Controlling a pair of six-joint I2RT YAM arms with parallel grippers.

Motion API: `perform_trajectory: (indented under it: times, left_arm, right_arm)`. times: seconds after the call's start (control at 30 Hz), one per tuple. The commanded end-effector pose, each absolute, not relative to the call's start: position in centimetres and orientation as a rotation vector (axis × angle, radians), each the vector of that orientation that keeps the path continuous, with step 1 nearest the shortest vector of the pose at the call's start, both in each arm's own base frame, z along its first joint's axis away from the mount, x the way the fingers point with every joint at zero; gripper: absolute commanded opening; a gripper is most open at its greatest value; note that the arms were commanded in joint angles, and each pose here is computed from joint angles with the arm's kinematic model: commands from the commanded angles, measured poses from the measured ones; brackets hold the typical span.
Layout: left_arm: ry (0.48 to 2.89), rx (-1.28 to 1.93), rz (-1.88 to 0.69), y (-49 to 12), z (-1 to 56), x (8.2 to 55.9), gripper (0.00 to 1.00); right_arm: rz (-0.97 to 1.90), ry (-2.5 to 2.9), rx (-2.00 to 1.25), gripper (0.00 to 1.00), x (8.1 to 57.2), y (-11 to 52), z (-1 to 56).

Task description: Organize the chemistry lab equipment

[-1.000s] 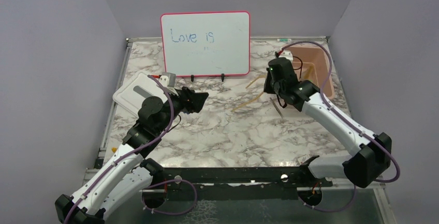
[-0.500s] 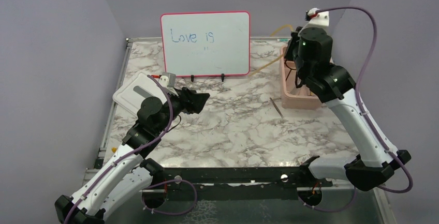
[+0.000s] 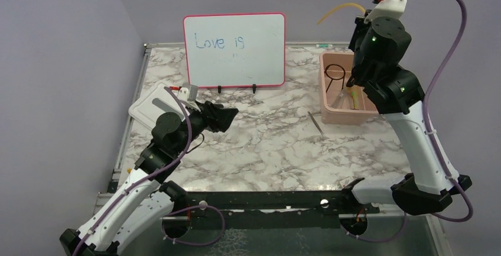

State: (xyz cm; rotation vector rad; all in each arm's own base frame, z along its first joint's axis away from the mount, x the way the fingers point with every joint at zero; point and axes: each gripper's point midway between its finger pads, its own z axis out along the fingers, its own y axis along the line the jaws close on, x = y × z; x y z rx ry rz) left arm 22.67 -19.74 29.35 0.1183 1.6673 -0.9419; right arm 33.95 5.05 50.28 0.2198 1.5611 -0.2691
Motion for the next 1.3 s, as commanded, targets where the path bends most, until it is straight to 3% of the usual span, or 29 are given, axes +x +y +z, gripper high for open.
perform_trajectory:
  times: [0.0, 0.27, 0.67, 1.03, 1.27]
  left_arm:
    - [1.554, 0.155, -0.962, -19.2, 33.9, 21.6, 0.71]
    - [1.520, 0.193, -1.024, -19.0, 37.1, 19.4, 0.71]
    - [1.522, 0.208, -1.084, -17.8, 37.9, 16.1, 0.71]
    - [1.565, 0.210, -1.096, -18.6, 37.0, 16.7, 0.71]
    - [1.564, 0.191, -1.089, -18.4, 37.6, 16.8, 0.71]
  right_arm:
    - [-0.427, 1.535, 0.245, 0.01, 33.6, 2.8, 50.9]
    - [-0.512, 1.580, 0.281, 0.01, 34.3, 0.6, 45.3]
    - [-0.556, 1.823, 0.380, 0.01, 37.7, -6.3, 32.2]
    - [-0.396, 1.964, 0.343, 0.01, 39.3, -4.5, 26.2]
    - [-0.410, 2.042, 0.486, 0.01, 38.8, -5.2, 21.2]
